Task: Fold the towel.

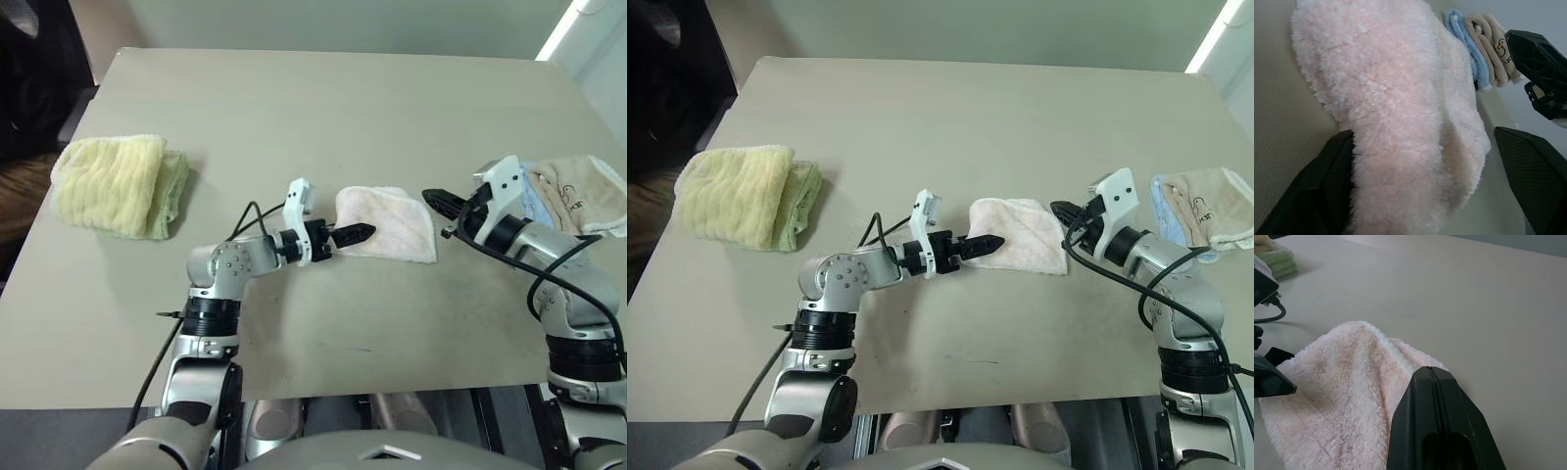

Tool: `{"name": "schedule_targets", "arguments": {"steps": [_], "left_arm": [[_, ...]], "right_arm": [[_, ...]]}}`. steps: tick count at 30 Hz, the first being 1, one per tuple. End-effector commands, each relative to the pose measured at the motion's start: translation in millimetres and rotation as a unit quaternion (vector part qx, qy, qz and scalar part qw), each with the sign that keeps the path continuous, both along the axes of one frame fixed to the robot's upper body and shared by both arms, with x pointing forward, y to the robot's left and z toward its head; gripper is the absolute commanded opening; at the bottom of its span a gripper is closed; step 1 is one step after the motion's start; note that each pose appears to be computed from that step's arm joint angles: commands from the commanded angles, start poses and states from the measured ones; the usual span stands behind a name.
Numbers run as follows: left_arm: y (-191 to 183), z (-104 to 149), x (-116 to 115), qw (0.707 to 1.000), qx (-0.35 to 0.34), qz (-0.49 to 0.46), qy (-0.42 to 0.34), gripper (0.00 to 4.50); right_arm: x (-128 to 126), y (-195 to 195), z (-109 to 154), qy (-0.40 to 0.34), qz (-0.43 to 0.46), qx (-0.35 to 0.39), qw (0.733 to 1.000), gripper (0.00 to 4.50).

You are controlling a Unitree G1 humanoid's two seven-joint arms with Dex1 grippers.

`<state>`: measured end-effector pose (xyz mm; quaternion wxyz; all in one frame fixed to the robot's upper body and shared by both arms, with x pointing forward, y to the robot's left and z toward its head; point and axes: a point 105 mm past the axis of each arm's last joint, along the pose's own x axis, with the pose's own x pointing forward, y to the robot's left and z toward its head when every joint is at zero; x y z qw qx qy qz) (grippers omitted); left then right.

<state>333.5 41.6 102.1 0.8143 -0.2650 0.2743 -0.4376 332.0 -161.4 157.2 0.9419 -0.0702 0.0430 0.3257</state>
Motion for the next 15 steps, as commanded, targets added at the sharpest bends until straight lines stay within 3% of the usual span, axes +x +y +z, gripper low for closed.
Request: {"name": "schedule_targets", "arguments": {"steps": [1, 10, 15], "left_arm": [[-5, 4, 0, 1.000, -0.006, -0.005, -0.004, 3.21], [9, 19, 8, 0.999, -0.026, 0.037, -0.030, 0.09], [23, 44, 22, 0.992, -0.054, 0.086, -0.069, 0.02]], "right_arm": [[-1, -3, 15, -0.030, -0.006, 0.003, 1.000, 0.00], [8, -13, 18, -0.041, -0.036, 0.006, 0.999, 0.00], [16, -22, 22, -0.054, -0.069, 0.013, 0.996, 0.00]]}}
